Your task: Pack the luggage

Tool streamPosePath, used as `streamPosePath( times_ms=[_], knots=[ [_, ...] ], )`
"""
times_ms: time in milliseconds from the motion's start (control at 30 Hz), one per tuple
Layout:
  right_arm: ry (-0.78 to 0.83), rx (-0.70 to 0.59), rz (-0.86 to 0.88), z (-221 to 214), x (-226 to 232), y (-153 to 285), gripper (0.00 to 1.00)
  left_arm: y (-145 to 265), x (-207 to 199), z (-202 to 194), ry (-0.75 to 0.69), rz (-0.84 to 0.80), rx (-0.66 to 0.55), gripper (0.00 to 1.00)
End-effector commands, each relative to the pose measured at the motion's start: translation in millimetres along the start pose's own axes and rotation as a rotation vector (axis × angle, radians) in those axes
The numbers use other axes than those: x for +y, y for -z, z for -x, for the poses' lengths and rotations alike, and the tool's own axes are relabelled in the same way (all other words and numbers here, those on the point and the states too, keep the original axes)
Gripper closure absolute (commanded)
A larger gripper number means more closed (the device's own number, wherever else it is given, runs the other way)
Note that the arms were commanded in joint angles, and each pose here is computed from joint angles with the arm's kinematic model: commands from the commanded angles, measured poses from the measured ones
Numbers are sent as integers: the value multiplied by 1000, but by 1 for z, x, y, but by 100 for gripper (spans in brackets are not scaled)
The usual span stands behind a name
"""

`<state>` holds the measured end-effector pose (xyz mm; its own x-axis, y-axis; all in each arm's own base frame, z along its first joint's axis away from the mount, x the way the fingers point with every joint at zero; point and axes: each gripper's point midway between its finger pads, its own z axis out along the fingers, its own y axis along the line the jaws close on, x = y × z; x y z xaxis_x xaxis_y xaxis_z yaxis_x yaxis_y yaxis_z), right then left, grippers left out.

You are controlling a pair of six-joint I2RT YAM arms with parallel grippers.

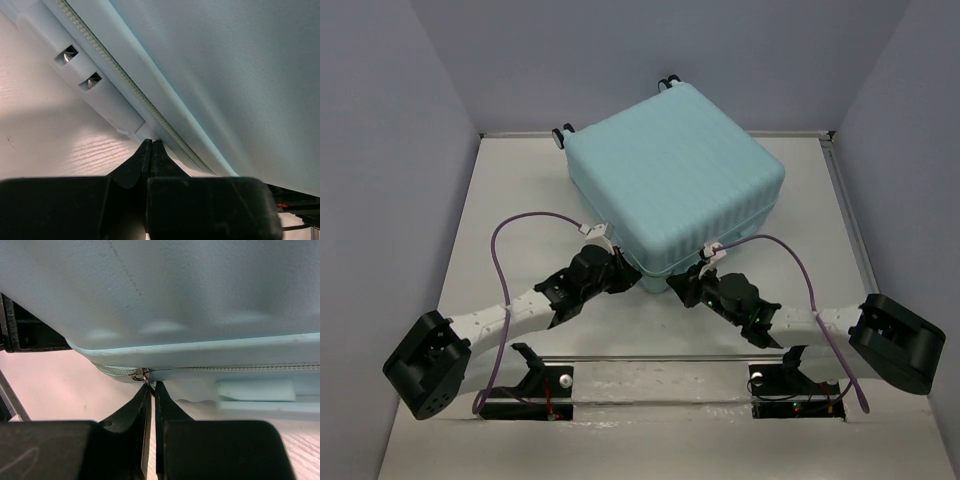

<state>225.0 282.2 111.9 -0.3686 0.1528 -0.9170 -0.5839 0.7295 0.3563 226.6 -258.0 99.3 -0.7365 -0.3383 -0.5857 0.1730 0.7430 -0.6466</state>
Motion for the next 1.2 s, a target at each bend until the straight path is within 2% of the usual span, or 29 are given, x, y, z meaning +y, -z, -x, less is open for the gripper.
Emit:
streamPosePath(
  times_ms=[0, 67, 167, 200, 233, 333, 433, 633, 700, 733, 767, 800, 833, 867, 900, 967, 1000, 1067, 1167],
  knots=[
    [-71, -346, 29, 110, 27, -7, 93, -2, -57, 45, 1, -146, -136, 94],
    [-53, -285, 61, 98, 40, -5, 93, -3, -69, 55, -8, -168, -157, 94],
    [-19, -131, 139, 58, 73, 6, 93, -11, -94, 69, -29, -204, -174, 94],
    [-16, -109, 150, 53, 83, 11, 93, -18, -100, 64, -44, -205, -156, 94],
    [-6, -36, 179, 35, 96, 23, 93, -18, -120, 75, -55, -240, -175, 94],
    [-52, 57, 217, 19, 110, 41, 93, -28, -161, 71, -86, -300, -156, 94],
    [-118, 71, 238, 13, 107, 54, 93, -32, -194, 58, -111, -355, -122, 94],
    [-126, 8, 163, 34, 100, 48, 93, -25, -201, 49, -131, -339, -111, 94],
    [-104, 0, 89, 35, 91, 38, 93, -11, -185, 59, -149, -266, -142, 81],
    [-108, -1, 74, 34, 88, 37, 93, -5, -172, 60, -179, -225, -149, 70],
    [-110, 5, 53, 29, 83, 38, 93, 2, -152, 57, -197, -155, -130, 57],
    [-118, -4, 32, 29, 78, 39, 93, 10, -135, 68, -191, -97, -166, 30],
    [-126, 4, 21, 24, 74, 40, 93, 29, -124, 78, -173, -86, -188, 20],
    [-130, 5, 4, 22, 67, 40, 93, 38, -102, 79, -170, -26, -161, 14],
    [-127, 17, -2, 16, 63, 43, 93, 54, -87, 107, -125, -12, -210, 7],
    [-127, 25, -7, 12, 60, 45, 93, 69, -65, 131, -88, 15, -239, 6],
    [-121, 39, -12, 8, 58, 46, 93, 80, -46, 160, -48, 32, -289, 5],
    [-115, 48, -17, 6, 56, 47, 93, 90, -51, 192, -23, -36, -319, 5],
    [-107, 60, -22, 4, 55, 49, 93, 70, -18, 239, 50, 28, -336, 2]
  ],
)
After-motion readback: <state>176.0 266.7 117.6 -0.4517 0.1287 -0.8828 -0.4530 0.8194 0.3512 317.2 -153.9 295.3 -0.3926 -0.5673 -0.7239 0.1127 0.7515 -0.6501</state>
